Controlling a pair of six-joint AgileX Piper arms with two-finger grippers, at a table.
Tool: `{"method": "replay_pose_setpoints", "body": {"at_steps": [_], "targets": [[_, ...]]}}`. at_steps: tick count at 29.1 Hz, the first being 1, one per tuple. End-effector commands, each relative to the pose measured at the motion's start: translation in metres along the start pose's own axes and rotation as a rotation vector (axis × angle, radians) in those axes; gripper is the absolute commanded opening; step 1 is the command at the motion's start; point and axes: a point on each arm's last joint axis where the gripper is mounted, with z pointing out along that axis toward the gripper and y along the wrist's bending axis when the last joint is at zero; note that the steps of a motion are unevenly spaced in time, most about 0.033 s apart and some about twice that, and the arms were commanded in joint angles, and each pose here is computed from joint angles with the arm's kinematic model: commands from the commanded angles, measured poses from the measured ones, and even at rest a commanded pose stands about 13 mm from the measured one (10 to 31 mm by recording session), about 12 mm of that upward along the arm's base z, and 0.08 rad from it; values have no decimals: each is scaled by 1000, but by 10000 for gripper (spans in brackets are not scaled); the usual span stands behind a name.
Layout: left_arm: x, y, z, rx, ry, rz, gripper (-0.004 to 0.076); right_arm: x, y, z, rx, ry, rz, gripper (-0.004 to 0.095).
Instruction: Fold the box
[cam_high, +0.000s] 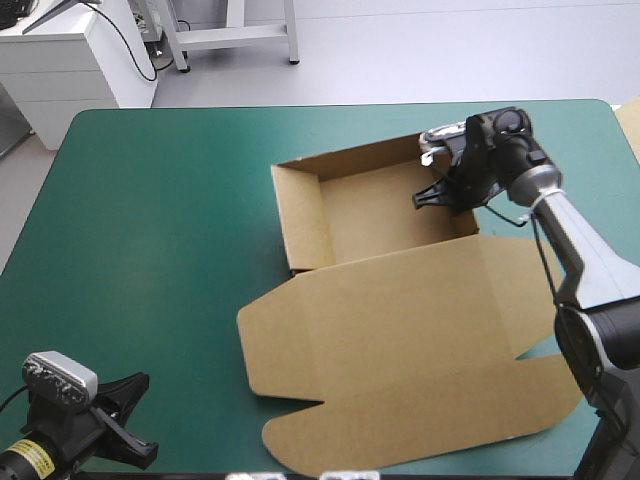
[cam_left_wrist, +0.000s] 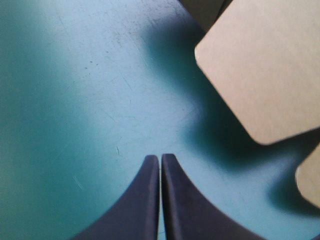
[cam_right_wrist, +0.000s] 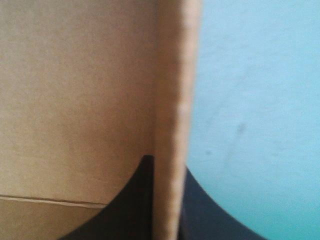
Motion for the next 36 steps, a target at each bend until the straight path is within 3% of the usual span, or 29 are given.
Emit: {"method": "replay_pose_setpoints", "body": {"at_steps": [1,5,9,15,27,30,36], "targets": [[-12,2,-8,-20,-131,21,-8,7,-47,-76,137,-175,34,-21],[-11,4,-9,-40,-130,31,-8,23,-101,-104,300,-216,108,-21],[-11,5,-9,-54,-135,40,-8,43,-163,-109,390,-252,308,-21],[-11,5,-9,-54,-133,40,-8,58,-207,-99,411,-249,443,-21],[-11,5,-9,-56,-132,41,-8,67,-246,-57,487,-127,530,14],[-11,5,-9,-56,-132,41,-8,68,-249,-55,488,-120,514,130],[-11,5,-9,-54,-132,40,-8,67,-250,-62,485,-131,551,565]]}}
